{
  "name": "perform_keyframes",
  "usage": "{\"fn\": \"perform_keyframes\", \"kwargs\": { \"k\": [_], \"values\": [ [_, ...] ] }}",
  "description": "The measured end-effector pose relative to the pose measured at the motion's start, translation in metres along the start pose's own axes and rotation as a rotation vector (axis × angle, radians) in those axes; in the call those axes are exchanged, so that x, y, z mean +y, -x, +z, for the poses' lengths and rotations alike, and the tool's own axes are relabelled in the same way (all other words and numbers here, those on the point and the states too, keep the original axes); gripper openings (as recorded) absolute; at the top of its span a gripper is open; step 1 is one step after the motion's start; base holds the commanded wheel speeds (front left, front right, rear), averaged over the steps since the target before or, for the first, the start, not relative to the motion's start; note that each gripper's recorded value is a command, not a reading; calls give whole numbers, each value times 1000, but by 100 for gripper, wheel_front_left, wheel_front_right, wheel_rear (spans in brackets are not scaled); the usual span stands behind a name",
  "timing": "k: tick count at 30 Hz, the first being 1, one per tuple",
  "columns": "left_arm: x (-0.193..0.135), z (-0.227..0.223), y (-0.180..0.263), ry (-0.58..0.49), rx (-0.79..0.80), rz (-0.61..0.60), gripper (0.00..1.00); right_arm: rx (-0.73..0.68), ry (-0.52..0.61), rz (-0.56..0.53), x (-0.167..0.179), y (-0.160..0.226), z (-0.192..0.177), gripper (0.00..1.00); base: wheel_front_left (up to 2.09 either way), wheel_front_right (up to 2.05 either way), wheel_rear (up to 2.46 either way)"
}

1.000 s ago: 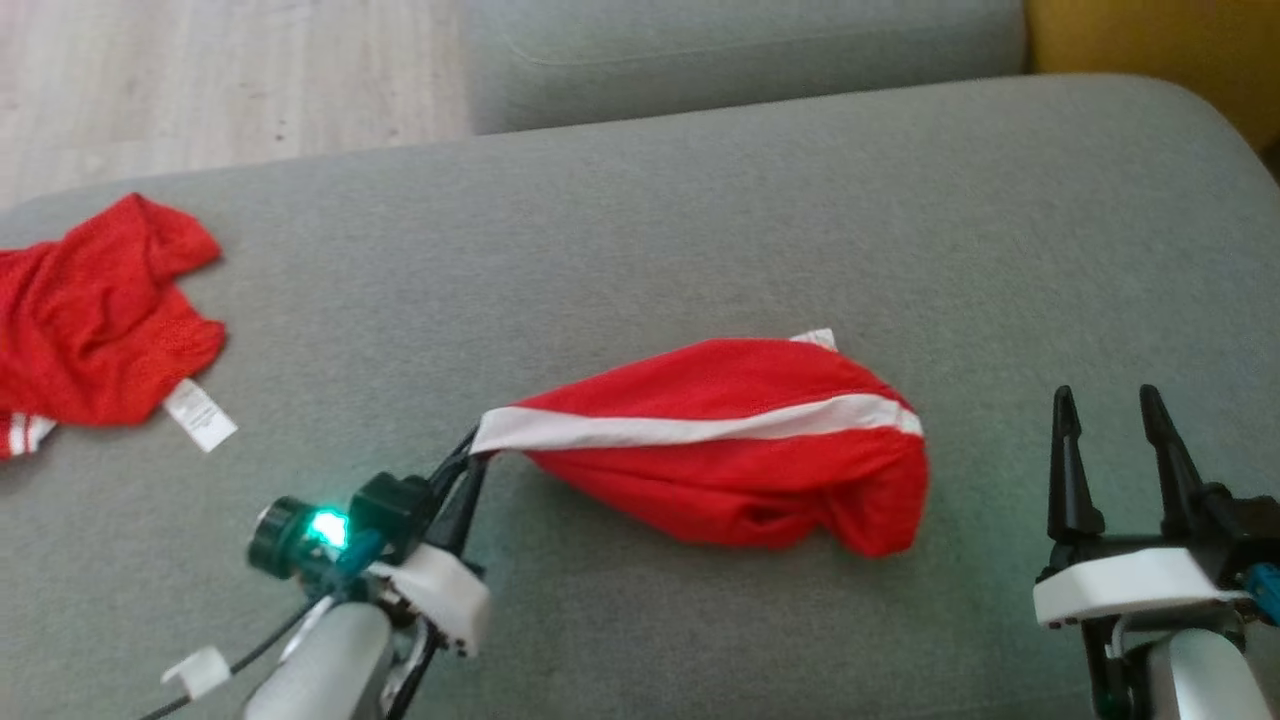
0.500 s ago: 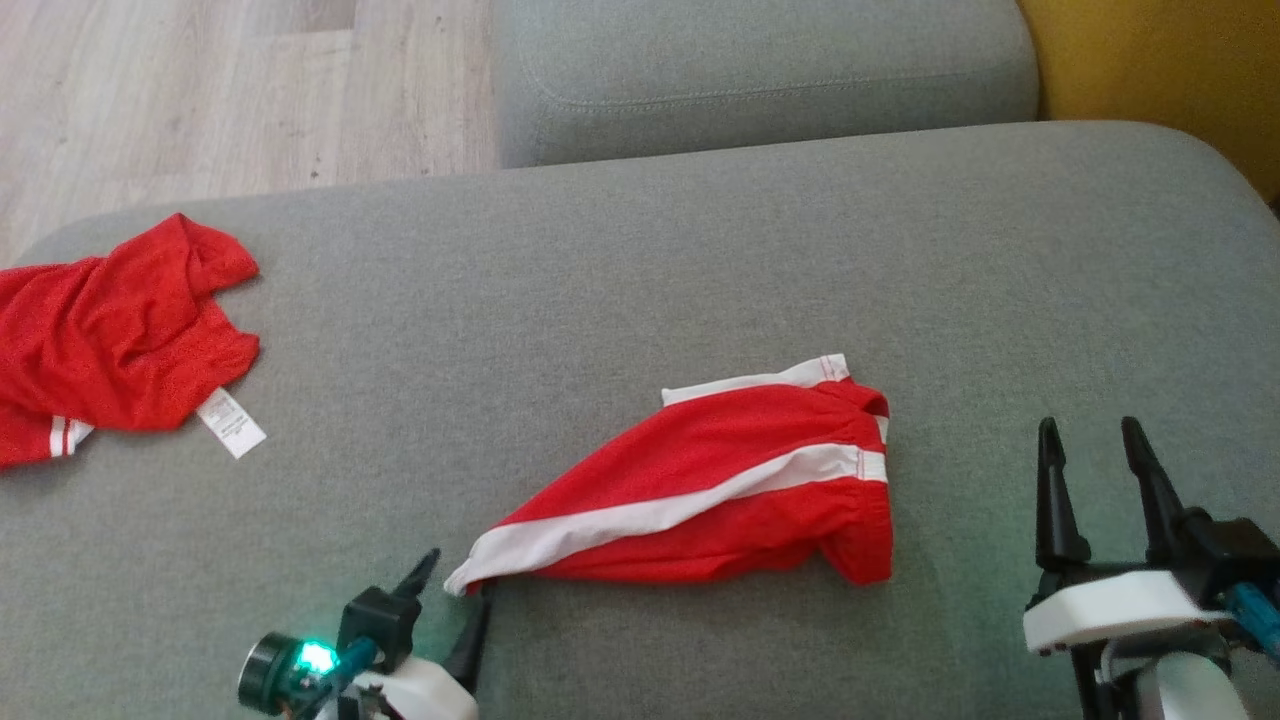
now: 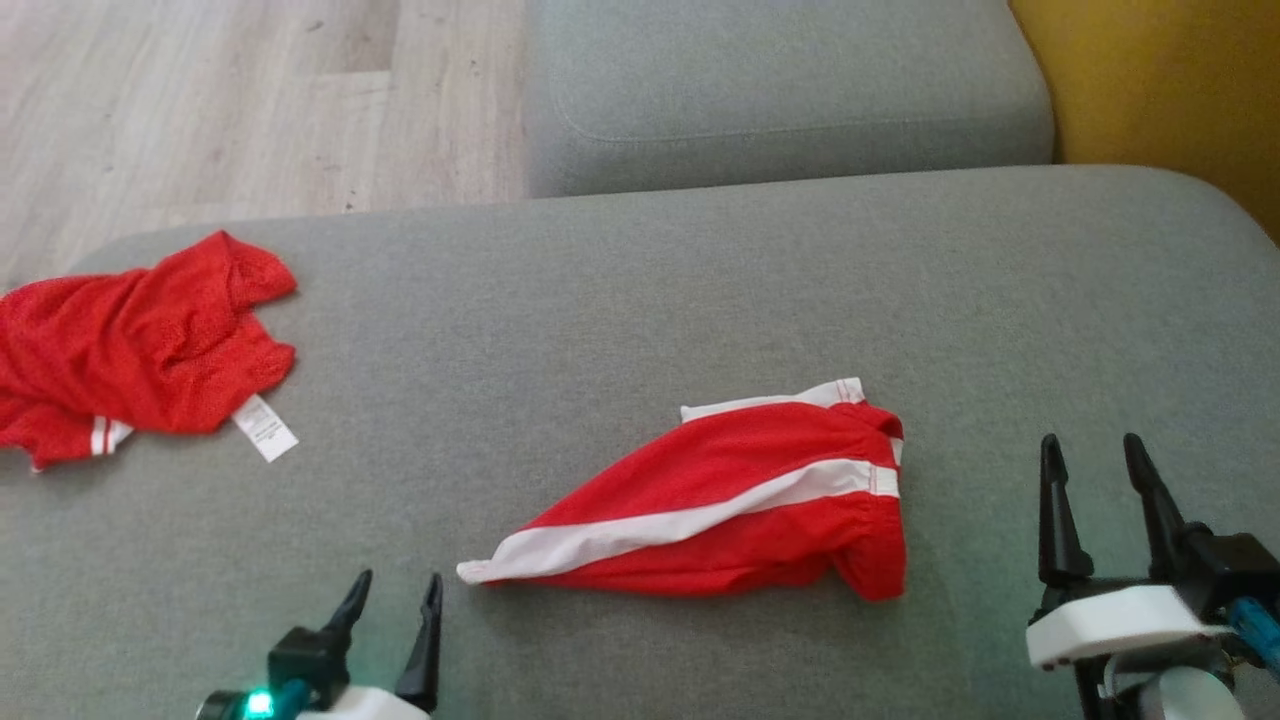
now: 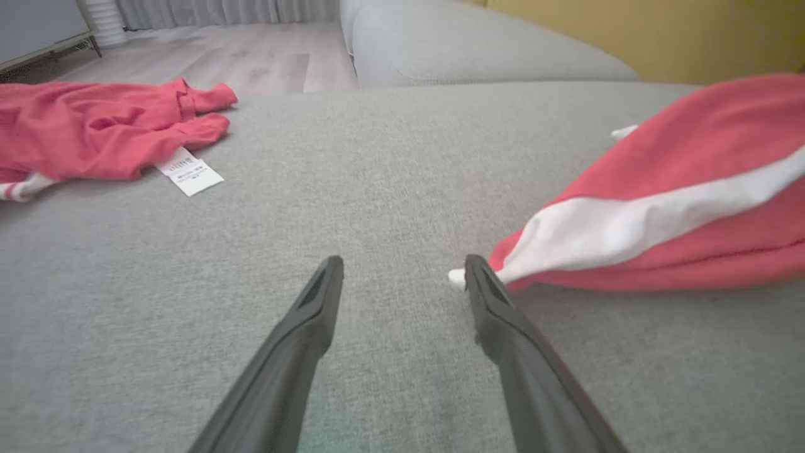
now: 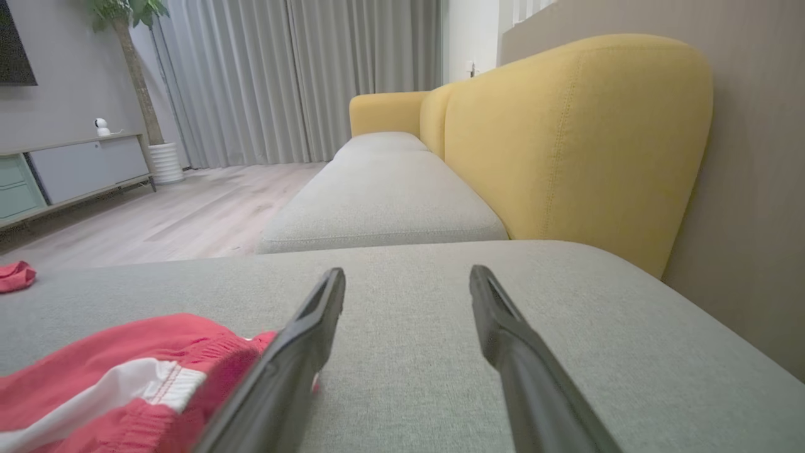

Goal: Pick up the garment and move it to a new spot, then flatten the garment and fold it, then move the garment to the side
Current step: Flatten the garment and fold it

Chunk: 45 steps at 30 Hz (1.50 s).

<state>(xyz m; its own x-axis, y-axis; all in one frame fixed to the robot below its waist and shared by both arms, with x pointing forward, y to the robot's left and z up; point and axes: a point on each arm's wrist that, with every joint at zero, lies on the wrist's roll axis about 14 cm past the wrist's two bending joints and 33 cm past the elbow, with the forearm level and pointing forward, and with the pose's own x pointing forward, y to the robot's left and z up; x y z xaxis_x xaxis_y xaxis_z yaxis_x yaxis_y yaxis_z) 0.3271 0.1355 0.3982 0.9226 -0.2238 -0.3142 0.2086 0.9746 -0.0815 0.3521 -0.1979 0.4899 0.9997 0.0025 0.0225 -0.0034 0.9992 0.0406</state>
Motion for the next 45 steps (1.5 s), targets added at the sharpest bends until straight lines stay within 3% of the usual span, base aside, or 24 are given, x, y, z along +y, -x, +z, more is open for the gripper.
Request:
{"fn": "perform_keyframes", "kwargs": {
  "k": [14, 35, 40, 45],
  "values": [
    [5, 38, 28, 158, -186, 100, 100, -6, -24, 85, 29, 1, 1, 100, 0, 0, 0],
    [10, 45, 35, 184, -221, 124, 100, 43, -67, 148, 52, 7, -14, 100, 0, 0, 0],
    [10, 44, 35, 188, -218, 128, 100, 148, -140, 161, 61, 7, -31, 100, 0, 0, 0],
    [10, 42, 35, 201, -213, 135, 100, 279, -140, 202, 73, 3, -42, 100, 0, 0, 0]
  ]
}}
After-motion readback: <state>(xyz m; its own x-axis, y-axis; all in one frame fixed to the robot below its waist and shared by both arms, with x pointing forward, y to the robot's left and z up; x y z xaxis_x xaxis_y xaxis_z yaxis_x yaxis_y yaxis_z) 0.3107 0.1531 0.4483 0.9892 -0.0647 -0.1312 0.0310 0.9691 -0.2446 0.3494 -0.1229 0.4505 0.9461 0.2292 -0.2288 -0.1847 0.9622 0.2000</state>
